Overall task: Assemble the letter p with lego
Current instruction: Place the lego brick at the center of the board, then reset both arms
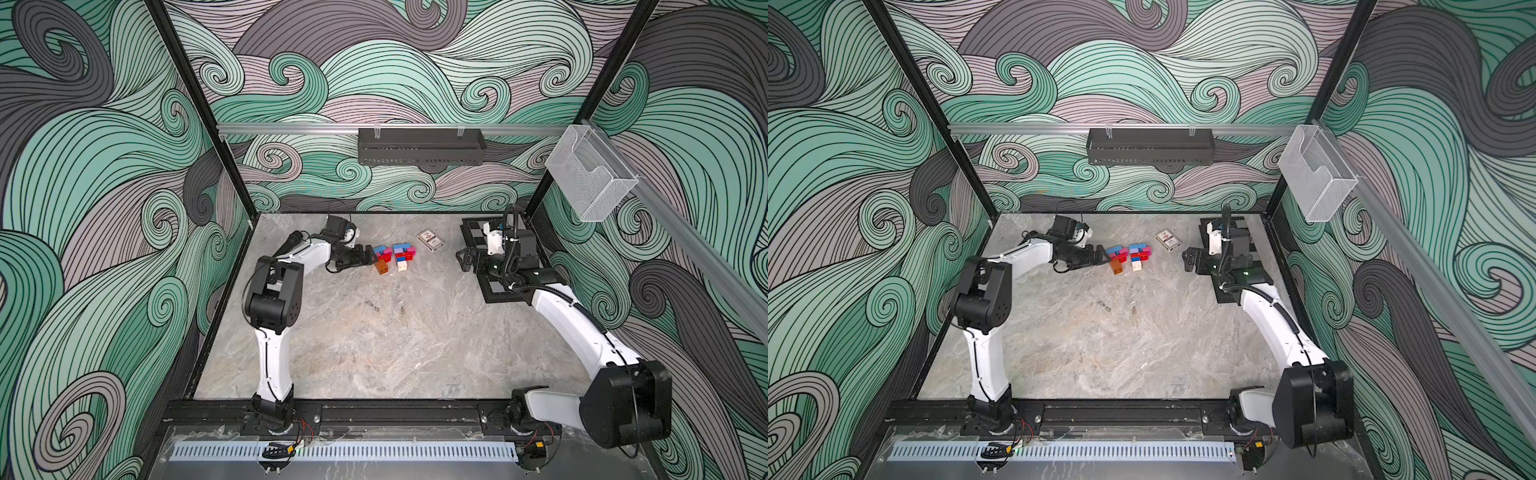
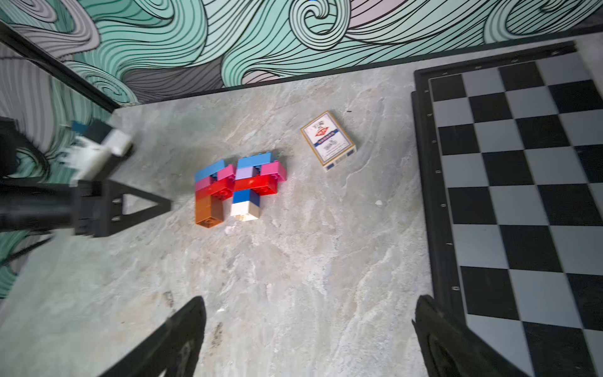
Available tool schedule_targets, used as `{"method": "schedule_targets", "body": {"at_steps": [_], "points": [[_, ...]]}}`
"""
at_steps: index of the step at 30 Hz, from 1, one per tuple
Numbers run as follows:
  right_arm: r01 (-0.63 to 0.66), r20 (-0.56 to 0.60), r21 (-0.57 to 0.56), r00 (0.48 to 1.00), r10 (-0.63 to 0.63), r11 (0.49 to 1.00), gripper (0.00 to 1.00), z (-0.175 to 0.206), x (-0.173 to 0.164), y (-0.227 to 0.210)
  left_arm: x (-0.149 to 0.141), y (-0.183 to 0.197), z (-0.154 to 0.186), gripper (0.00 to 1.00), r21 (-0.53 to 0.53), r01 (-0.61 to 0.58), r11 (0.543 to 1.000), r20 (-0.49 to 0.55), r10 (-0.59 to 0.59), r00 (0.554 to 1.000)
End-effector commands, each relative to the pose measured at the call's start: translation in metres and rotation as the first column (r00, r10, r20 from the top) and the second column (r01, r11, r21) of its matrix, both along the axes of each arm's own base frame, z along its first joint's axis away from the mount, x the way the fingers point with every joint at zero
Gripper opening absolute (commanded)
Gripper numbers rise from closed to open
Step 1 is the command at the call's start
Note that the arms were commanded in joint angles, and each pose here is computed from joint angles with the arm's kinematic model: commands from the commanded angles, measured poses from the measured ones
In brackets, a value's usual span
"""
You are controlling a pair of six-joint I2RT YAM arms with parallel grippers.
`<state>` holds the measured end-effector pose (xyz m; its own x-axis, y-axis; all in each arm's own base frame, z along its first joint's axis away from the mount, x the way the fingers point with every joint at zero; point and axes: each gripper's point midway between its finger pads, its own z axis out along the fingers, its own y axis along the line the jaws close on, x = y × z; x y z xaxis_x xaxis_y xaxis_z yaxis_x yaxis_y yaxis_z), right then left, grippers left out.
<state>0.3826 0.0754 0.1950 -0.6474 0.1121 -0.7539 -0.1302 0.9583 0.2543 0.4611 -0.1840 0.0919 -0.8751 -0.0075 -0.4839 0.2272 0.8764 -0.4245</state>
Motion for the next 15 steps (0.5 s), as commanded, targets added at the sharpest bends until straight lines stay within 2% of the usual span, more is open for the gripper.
{"method": "schedule_targets", "body": {"at_steps": [1,2,5,6,7,8,9,10,11,13,15], "points": [[0.055,0.117,-0.183,0.993,-0.034,0.982,0.99,-0.014,0.009,-0.029,0.006,0.044,0.133,0.99,0.125,-0.127,0.984,0.461,0.056,0.885],[0.06,0.151,-0.204,0.988,-0.029,0.977,0.99,-0.018,0.011,-0.031,-0.004,0.063,0.152,0.99,0.15,-0.203,0.968,0.541,0.091,0.836],[0.089,0.216,-0.249,0.976,-0.034,0.965,0.99,-0.046,0.014,-0.038,-0.055,0.132,0.193,0.99,0.127,-0.473,0.872,0.746,0.23,0.625],[0.115,0.229,-0.254,0.972,-0.055,0.96,0.99,-0.056,0.014,-0.042,-0.074,0.156,0.195,0.99,0.09,-0.559,0.824,0.789,0.283,0.546],[0.138,0.23,-0.256,0.97,-0.079,0.957,0.99,-0.069,0.014,-0.046,-0.092,0.183,0.19,0.98,0.048,-0.654,0.755,0.814,0.35,0.463],[0.159,0.238,-0.262,0.966,-0.095,0.952,0.99,-0.077,0.013,-0.049,-0.105,0.202,0.183,0.99,0.017,-0.714,0.7,0.829,0.39,0.402],[0.173,0.252,-0.268,0.962,-0.104,0.948,0.99,-0.087,0.011,-0.052,-0.118,0.218,0.17,0.99,0.01,-0.753,0.658,0.835,0.408,0.368],[0.2,0.304,-0.273,0.946,-0.112,0.941,0.99,-0.084,0.013,-0.054,-0.126,0.231,0.154,0.99,0.014,-0.782,0.624,0.83,0.429,0.357],[0.185,0.287,-0.305,0.953,-0.095,0.934,0.99,-0.083,0.011,-0.052,-0.13,0.24,0.14,0.99,0.025,-0.799,0.6,0.818,0.447,0.361],[0.199,0.396,-0.328,0.917,-0.057,0.924,0.99,-0.074,0.007,-0.05,-0.129,0.247,0.103,0.99,0.072,-0.807,0.587,0.785,0.465,0.408],[0.24,0.453,-0.307,0.888,-0.08,0.921,0.99,-0.08,-0.004,-0.054,-0.12,0.247,0.07,0.99,0.143,-0.794,0.591,0.749,0.46,0.477]]}}
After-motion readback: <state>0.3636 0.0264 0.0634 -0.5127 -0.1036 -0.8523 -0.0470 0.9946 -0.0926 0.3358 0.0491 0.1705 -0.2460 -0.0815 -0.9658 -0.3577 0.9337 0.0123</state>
